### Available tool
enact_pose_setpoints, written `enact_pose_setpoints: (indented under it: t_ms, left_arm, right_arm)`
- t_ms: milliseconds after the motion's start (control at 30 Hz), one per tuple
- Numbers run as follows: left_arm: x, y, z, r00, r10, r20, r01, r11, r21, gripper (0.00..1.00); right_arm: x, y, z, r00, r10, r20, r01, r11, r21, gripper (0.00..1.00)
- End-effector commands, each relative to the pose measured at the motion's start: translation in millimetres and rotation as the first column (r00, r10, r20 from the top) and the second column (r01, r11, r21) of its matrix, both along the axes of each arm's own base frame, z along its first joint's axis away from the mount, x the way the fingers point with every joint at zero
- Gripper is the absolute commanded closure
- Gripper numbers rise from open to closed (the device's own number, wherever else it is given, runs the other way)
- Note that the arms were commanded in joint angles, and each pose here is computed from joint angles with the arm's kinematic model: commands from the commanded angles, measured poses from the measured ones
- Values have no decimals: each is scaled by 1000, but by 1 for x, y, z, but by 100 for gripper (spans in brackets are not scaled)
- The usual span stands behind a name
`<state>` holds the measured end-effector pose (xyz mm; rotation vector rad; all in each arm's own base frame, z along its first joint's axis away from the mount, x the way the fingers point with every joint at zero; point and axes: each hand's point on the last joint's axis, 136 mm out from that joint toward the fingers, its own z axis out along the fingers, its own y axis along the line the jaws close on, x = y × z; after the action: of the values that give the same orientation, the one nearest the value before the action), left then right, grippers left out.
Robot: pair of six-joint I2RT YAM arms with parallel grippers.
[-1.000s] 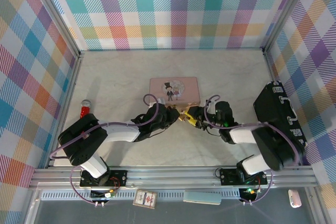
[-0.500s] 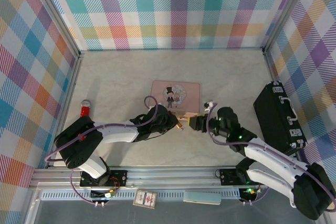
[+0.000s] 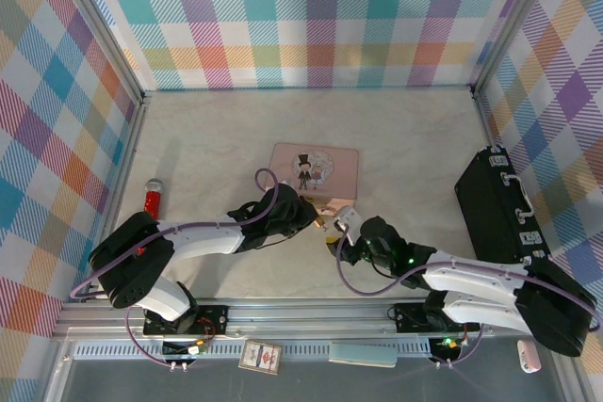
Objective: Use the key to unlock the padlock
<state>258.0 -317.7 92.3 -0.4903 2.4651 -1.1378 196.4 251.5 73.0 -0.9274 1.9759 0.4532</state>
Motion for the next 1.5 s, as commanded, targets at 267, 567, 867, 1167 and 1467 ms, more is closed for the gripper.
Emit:
enact_pose_setpoints:
  t_ms: [267, 567, 867, 1167, 1467]
  left_arm:
    - [9, -15, 46, 995, -26, 93, 36, 993, -111, 100]
    - [8, -19, 44, 996, -34, 87, 44, 992, -119, 100]
    - [6, -20, 42, 996, -39, 85, 49, 992, -119, 100]
    - [6, -19, 42, 994, -40, 98, 51, 992, -117, 100]
    - [9, -17, 37, 993, -39, 114, 50, 994, -95, 100]
  right_arm:
    - [26, 18, 13, 989, -22, 144, 22, 1000, 2, 61]
    - [28, 26, 14, 991, -18, 131, 16, 1000, 17, 71]
    - [32, 27, 11, 993, -58, 99, 55, 998, 34, 90]
    - [13, 40, 25, 989, 81, -126, -52, 975, 217, 100]
    - [10, 32, 34, 960, 73, -270, 26, 938, 346, 100]
